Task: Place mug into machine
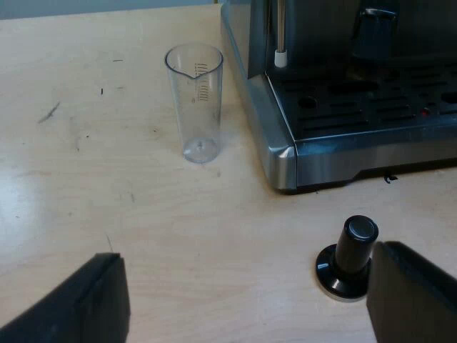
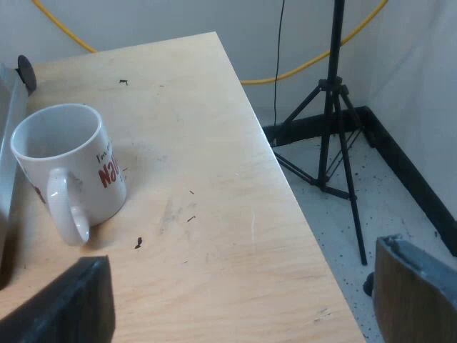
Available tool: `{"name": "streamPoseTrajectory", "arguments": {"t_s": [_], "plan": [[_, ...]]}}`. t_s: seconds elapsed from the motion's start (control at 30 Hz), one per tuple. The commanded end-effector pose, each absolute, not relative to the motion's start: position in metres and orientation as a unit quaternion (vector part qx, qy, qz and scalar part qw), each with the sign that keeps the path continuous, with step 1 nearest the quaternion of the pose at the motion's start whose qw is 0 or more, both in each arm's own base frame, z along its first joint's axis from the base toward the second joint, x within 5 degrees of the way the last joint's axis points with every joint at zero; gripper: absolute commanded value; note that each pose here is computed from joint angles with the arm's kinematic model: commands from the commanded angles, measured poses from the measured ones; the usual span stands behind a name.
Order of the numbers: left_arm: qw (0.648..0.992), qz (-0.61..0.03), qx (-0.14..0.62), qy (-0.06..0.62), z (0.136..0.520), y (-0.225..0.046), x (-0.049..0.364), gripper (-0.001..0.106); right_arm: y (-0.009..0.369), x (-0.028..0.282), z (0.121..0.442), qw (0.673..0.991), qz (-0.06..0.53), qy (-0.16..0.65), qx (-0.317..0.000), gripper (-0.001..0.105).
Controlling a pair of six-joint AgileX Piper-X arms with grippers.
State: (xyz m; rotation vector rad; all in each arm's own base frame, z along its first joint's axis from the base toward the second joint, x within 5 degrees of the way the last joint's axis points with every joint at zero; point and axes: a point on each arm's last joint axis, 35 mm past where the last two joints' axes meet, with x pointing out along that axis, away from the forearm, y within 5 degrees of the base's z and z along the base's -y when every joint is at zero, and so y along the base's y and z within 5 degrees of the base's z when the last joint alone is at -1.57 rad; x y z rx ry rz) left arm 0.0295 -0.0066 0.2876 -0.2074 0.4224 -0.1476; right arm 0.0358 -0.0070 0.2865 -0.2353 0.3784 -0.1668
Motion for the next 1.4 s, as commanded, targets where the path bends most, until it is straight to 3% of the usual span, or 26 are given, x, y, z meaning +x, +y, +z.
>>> {"name": "streamPoseTrajectory", "arguments": {"t_s": [0.03, 0.17, 0.4, 0.63, 0.83, 1.07, 1.4], "plan": [[0.969, -0.075, -0.108, 0.209, 0.29, -0.007, 0.031, 0.069, -0.007, 0.037, 0.287, 0.971, -0.089, 0.191, -0.116, 0.075], [0.964, -0.111, -0.115, 0.211, 0.29, -0.009, 0.031, 0.069, -0.007, 0.037, 0.287, 0.972, -0.08, 0.191, -0.116, 0.075], [0.965, -0.119, -0.116, 0.204, 0.293, -0.01, 0.03, 0.069, -0.005, 0.033, 0.292, 0.971, -0.046, 0.194, -0.13, 0.075], [0.97, -0.151, -0.097, 0.161, 0.315, -0.011, 0.023, 0.069, -0.004, 0.016, 0.328, 0.976, -0.028, 0.134, -0.168, 0.075], [0.966, -0.196, -0.092, 0.137, 0.335, -0.014, 0.031, 0.069, -0.004, 0.0, 0.356, 0.98, -0.013, 0.087, -0.178, 0.075], [0.947, -0.288, -0.086, 0.117, 0.355, -0.031, 0.068, 0.069, 0.001, 0.025, 0.379, 0.975, 0.041, 0.118, -0.185, 0.075], [0.926, -0.35, -0.08, 0.117, 0.358, -0.059, 0.114, 0.069, 0.006, 0.074, 0.379, 0.965, 0.085, 0.173, -0.176, 0.075]]}}
